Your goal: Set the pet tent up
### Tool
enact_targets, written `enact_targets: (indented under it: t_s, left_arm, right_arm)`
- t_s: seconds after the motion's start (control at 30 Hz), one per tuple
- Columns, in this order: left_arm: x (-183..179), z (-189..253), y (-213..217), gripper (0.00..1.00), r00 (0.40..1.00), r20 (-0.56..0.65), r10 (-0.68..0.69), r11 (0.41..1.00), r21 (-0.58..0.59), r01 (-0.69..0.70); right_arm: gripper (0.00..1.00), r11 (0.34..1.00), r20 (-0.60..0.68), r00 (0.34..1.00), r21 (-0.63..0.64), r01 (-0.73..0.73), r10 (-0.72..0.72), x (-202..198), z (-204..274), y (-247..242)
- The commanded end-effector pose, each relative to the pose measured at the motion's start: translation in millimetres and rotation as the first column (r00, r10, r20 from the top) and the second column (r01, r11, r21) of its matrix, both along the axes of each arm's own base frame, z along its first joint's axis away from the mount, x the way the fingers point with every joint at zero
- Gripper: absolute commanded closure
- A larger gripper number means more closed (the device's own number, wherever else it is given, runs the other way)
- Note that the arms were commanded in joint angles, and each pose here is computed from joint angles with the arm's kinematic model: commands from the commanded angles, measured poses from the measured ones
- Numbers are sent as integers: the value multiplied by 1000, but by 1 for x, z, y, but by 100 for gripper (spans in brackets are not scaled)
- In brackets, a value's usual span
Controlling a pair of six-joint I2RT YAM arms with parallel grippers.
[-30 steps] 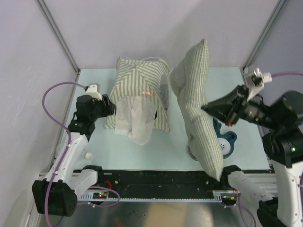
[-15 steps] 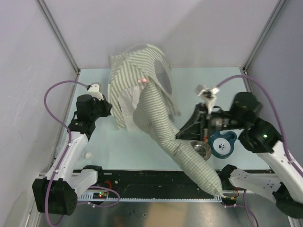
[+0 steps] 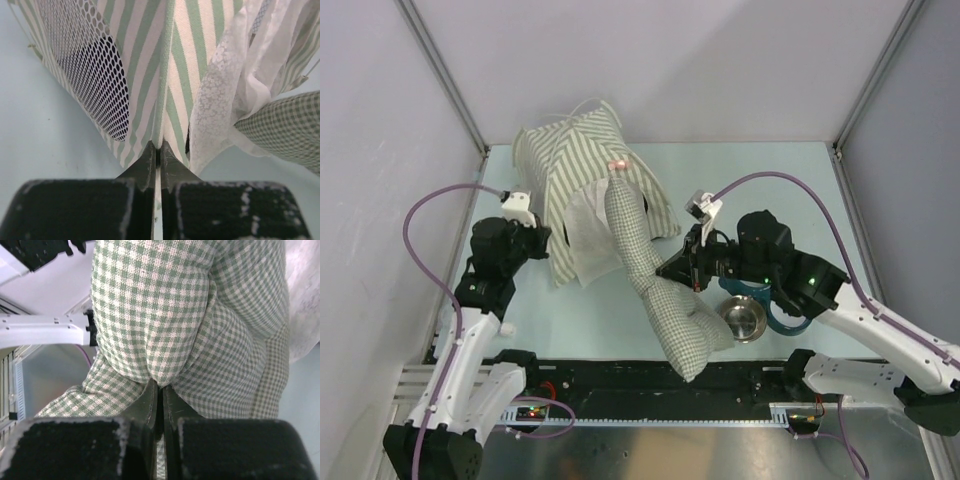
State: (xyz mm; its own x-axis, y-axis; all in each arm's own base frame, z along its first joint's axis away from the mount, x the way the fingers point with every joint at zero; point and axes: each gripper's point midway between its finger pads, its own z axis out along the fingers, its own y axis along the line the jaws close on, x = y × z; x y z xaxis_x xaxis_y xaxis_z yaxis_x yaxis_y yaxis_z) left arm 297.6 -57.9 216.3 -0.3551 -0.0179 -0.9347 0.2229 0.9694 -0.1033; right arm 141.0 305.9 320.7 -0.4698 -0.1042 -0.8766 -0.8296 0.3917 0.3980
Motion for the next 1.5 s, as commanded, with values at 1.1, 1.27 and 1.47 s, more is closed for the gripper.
enact_targets:
  t_s: [1.1,1.27,1.47]
  left_arm:
    - [-19,-10,3,100,1000,-2,-30,989,145,30]
    - [-16,-9,2,100,1000,-9,-25,990,141,26]
    - [-18,-9,-7,100,997,-11,-78,989,126,79]
  right_arm:
    - [100,993,154,986,-107,-53,70,32,-74,42]
    - [100,980,4,1000,-200,25,-25,54,-127,25]
    - [100,958,-85,979,-236,162,-186,97,-146,47]
